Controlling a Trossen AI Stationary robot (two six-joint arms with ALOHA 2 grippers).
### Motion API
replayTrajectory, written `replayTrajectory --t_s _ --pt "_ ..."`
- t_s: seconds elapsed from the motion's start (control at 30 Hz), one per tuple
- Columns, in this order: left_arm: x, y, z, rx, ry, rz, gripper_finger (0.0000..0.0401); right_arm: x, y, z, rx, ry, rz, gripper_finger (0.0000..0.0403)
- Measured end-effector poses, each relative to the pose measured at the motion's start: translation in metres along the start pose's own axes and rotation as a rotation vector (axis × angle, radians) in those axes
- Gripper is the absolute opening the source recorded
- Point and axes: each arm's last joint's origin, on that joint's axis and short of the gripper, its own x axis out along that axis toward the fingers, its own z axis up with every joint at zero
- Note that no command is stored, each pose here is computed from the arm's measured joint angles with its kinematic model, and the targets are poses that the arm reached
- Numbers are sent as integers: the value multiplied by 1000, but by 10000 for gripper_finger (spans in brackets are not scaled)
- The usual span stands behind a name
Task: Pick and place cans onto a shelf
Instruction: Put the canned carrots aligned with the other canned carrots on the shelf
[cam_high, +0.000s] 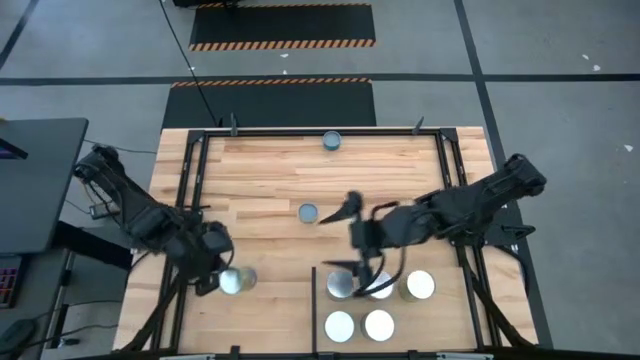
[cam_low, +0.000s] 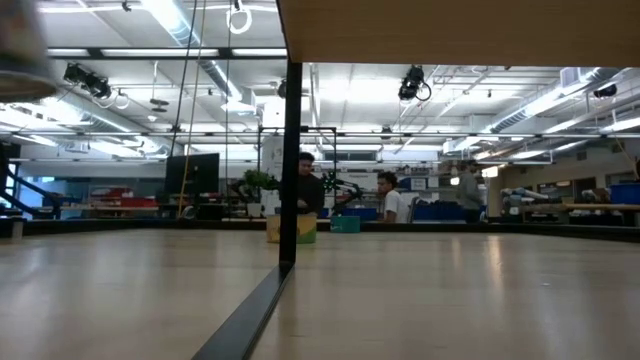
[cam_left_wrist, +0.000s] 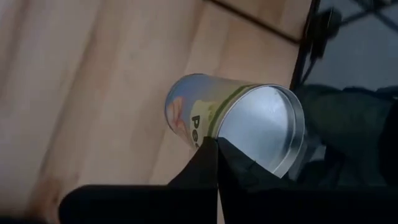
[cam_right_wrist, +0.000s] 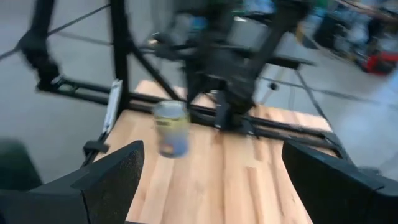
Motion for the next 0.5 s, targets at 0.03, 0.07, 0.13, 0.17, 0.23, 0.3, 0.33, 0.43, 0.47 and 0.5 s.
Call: replayTrajectory --t_s 0.03,0.07,0.13,0.17,0.23,0.3,0.33,0.43,0.47,0.5 --pt "-1 3 5 -3 -18 0 0 8 1 -2 -28 -1 20 389" --pt "-1 6 10 -5 -36 0 0 17 2 -3 -49 -10 27 389" --pt "-4 13 20 -8 -73 -5 0 33 1 -5 -74 -44 28 389" --pt "-5 16 25 -6 -84 -11 0 41 0 -6 -83 -56 30 389" --pt "-7 23 32 7 -94 -20 0 57 -4 -9 -80 -86 43 389" --pt "-10 31 39 12 -102 -27 0 72 -9 -14 -67 -97 65 391" --pt "-12 34 42 15 -105 -34 0 80 -12 -17 -57 -108 72 392" --pt "-14 42 52 26 -130 -55 0 105 -19 -29 -33 -101 85 397" --pt "-14 44 55 35 -138 -63 0 113 -22 -34 -17 -98 89 398" --pt "-14 46 58 40 -142 -70 0 120 -25 -39 5 -87 98 399"
